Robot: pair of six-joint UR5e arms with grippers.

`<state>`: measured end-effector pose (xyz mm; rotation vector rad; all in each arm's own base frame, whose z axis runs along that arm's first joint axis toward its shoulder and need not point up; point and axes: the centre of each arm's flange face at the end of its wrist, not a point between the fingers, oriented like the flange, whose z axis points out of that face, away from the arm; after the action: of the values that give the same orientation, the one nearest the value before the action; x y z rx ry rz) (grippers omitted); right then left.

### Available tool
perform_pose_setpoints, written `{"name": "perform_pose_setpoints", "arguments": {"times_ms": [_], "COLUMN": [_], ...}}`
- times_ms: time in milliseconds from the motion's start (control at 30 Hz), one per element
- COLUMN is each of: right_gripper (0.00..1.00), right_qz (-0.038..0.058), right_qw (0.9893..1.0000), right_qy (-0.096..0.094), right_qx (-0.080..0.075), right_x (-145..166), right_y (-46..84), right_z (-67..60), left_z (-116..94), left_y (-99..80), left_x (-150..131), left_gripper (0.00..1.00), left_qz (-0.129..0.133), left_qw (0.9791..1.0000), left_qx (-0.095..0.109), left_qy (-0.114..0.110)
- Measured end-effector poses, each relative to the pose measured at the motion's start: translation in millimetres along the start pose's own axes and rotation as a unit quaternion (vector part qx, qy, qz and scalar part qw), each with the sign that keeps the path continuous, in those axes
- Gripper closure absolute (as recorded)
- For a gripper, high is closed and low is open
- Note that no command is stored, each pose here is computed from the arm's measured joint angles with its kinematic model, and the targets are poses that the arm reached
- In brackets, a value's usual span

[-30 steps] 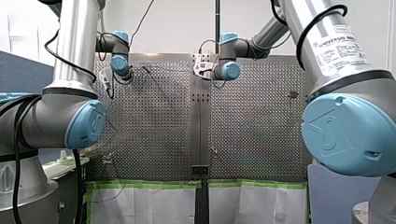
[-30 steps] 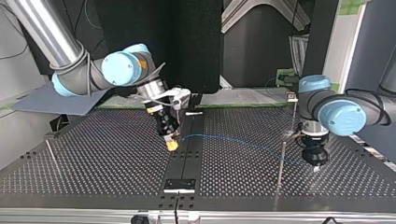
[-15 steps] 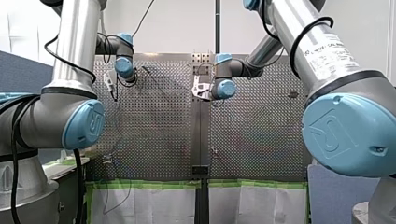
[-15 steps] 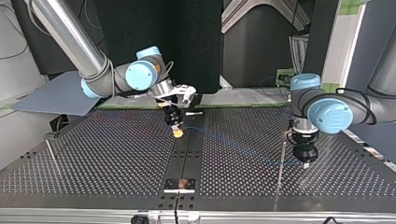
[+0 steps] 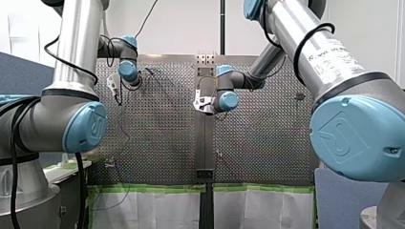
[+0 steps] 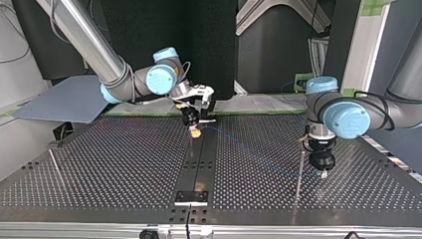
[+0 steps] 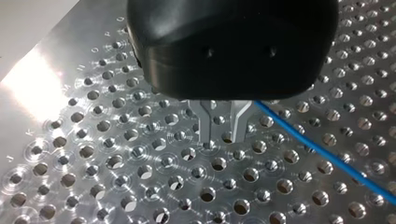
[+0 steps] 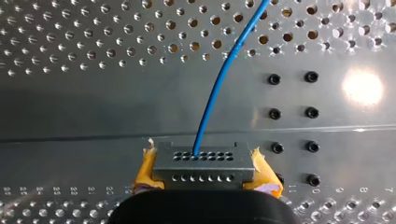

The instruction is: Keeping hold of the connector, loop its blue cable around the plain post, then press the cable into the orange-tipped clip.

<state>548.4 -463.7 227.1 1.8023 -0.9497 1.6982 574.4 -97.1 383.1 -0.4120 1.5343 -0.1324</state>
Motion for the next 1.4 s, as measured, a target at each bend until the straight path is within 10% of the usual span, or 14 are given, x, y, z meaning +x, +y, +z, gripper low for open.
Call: {"name": "perform_pose_setpoints", "arguments": {"times_ms": [200, 467, 867, 1400], "right_gripper": [1.00, 1.00, 1.00, 1.00], "right_qz": [-0.0005, -0.0034, -0.0259, -0.0317], "right_qw": [1.0000, 0.9999, 0.9983, 0.9958], "right_qy": [0.004, 0.002, -0.051, -0.085], "right_qx": [0.004, 0.012, 0.010, 0.011], "right_x": [-10.8, -20.2, -81.9, -144.2], "right_y": [-3.0, -12.7, -24.3, -28.9], "right_z": [-2.9, -4.7, -4.7, -9.2], "left_z": [-0.4, -2.5, -10.4, -14.6], "left_y": [-3.5, -10.5, -5.0, -7.4], "left_x": [1.2, 18.3, 26.9, 28.8], "left_gripper": [0.66, 0.00, 0.00, 0.00], "left_qz": [-0.004, -0.013, -0.012, -0.010], "left_qw": [0.9999, 0.9986, 0.9996, 0.9998], "left_qx": [0.011, 0.051, 0.015, -0.005], "left_qy": [0.003, 0.007, 0.020, 0.017]}}
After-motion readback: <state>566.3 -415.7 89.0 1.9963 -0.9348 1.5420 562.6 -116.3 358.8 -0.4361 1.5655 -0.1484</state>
